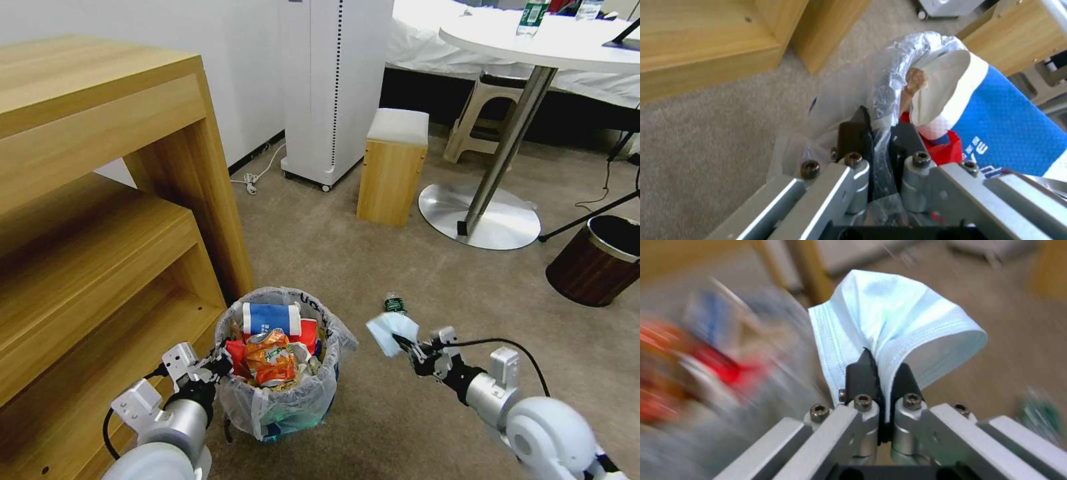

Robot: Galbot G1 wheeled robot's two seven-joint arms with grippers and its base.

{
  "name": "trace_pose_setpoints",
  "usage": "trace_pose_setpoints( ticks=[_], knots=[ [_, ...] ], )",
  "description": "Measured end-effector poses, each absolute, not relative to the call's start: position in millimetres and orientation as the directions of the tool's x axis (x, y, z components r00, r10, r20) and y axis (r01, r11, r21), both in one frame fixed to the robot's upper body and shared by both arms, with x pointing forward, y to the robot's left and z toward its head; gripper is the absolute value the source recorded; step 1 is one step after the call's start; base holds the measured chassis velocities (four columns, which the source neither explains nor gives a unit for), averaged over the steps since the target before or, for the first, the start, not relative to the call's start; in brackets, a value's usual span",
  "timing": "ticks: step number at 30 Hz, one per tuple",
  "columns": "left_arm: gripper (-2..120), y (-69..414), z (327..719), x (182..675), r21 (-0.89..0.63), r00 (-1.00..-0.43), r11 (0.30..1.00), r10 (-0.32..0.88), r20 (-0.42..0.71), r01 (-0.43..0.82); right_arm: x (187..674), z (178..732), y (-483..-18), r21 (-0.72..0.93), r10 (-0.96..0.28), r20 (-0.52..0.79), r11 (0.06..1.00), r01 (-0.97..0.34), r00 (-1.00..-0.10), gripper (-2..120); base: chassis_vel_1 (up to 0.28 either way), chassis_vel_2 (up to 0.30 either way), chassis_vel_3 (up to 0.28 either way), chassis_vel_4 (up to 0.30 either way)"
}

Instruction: Pick up the trash bin and place the garbage on the floor into it.

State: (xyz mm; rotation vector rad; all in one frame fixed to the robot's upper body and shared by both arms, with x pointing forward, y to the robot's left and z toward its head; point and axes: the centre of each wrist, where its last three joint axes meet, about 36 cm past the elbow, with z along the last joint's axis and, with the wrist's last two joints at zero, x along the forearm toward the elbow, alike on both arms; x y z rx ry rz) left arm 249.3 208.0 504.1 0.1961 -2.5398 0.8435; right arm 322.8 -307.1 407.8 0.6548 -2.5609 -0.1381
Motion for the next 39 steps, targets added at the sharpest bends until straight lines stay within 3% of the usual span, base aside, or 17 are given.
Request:
trace_pose_setpoints(
  ticks=[3,5,9,11,12,15,25,39],
  knots=[
    [3,208.2,497.9,252.0,-0.532,-0.88,0.8,0.008,0.474,-0.279,317.5,461.8,-291.3,0.221,-0.562,0.343,0.827,-0.516,-0.753,0,0.0,0.0,0.0,0.0],
    [3,208.2,496.6,252.4,-0.531,-0.879,0.799,0.008,0.477,-0.281,316.5,470.2,-288.9,0.216,-0.577,0.318,0.816,-0.535,-0.752,0,0.0,0.0,0.0,0.0],
    [3,207.4,493.4,253.2,-0.532,-0.874,0.798,0.013,0.485,-0.283,319.0,498.7,-284.9,0.214,-0.692,0.148,0.72,-0.66,-0.707,0,0.0,0.0,0.0,0.0],
    [3,203.9,494.8,251.8,-0.539,-0.874,0.796,0.025,0.485,-0.276,339.2,507.2,-287.7,0.148,-0.841,-0.129,0.508,-0.848,-0.526,0,0.0,0.0,0.0,0.0],
    [3,203.9,494.8,251.8,-0.539,-0.874,0.796,0.025,0.485,-0.276,339.2,507.2,-287.7,0.148,-0.841,-0.129,0.508,-0.848,-0.526,0,0.0,0.0,0.0,0.0],
    [3,194.0,502.9,245.5,-0.548,-0.878,0.798,0.051,0.476,-0.25,381.3,486.1,-281.0,0.166,-0.876,-0.235,0.392,-0.905,-0.422,0,0.0,0.0,0.0,0.0],
    [3,183.1,510.5,236.9,-0.55,-0.88,0.804,0.073,0.47,-0.227,448.1,451.2,-235.6,0.262,-0.924,-0.201,0.268,-0.927,-0.324,0,0.0,0.0,0.0,0.0],
    [3,180.7,512.1,238.0,-0.563,-0.883,0.796,0.083,0.463,-0.221,470.1,435.8,-212.9,0.243,-0.97,-0.176,0.12,-0.962,-0.166,0,0.0,0.0,0.0,0.0]
  ],
)
